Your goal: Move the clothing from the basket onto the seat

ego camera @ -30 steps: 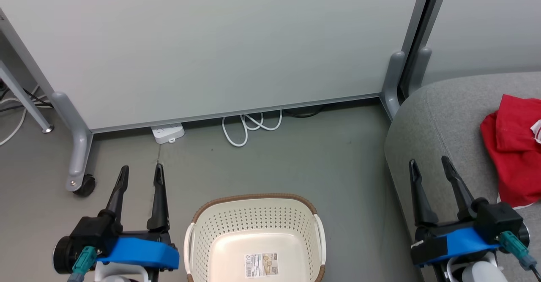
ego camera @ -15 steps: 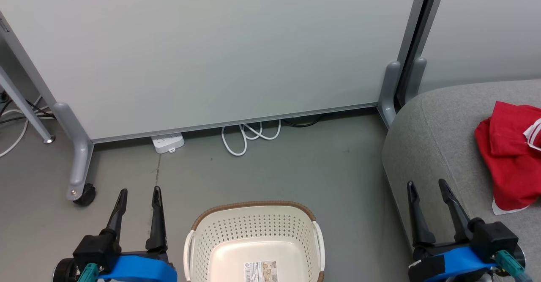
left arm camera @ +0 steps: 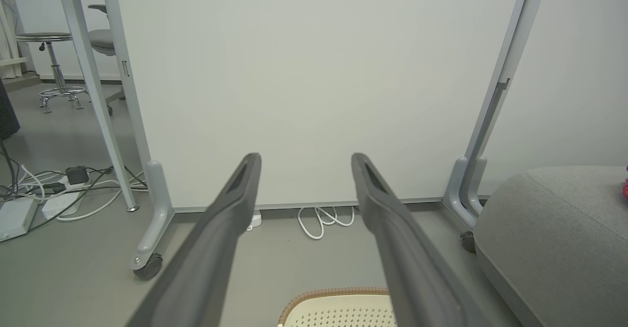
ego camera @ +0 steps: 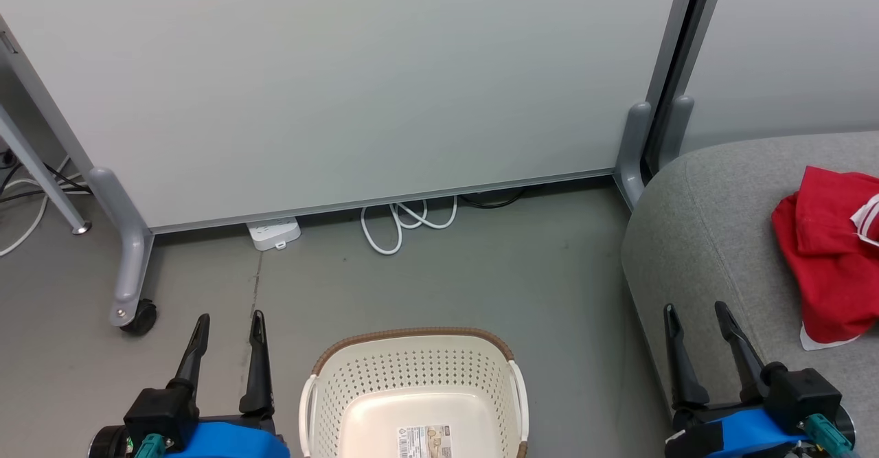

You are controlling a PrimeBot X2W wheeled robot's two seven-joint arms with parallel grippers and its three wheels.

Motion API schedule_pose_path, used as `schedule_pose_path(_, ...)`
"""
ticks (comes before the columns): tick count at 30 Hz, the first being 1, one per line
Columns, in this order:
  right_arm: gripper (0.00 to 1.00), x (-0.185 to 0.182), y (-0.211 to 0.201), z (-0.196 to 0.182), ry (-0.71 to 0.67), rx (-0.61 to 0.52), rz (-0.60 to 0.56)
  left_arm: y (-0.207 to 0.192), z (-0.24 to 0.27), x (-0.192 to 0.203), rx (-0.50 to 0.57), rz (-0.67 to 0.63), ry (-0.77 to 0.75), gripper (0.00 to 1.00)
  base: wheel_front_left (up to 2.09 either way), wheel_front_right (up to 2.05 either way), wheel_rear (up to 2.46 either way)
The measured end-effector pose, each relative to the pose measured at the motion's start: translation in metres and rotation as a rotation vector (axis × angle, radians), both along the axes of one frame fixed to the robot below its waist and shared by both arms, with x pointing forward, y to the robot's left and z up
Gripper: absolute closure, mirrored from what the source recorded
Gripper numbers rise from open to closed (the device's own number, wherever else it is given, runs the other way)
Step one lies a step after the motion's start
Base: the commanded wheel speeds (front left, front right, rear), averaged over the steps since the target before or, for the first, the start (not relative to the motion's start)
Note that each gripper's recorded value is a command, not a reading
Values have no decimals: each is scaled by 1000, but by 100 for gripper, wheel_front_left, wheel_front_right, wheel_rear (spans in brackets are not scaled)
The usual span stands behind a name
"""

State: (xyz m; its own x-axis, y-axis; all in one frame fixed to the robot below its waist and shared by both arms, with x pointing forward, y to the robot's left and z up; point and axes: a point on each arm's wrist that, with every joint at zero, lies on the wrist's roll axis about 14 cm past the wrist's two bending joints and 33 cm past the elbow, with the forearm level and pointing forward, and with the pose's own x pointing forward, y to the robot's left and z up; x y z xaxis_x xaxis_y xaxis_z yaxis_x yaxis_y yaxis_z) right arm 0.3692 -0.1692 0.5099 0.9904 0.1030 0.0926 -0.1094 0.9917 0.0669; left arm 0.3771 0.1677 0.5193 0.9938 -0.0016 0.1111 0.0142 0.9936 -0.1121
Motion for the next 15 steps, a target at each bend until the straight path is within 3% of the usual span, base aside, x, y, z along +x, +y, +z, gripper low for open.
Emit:
schedule_pose_path(12,0,-1,1,-2,8,0,3,1,1,-2,-1,4,-2,0,0,0,0)
schedule_pose_path(13,100,-1,1,-3,10,0,3,1,0,-2,-1,2,0,100,0,0,0)
schedule_pose_path(15,100,-3,1,-10,33,1,3,0,-7,-4,-3,2,24,100,0,0,0)
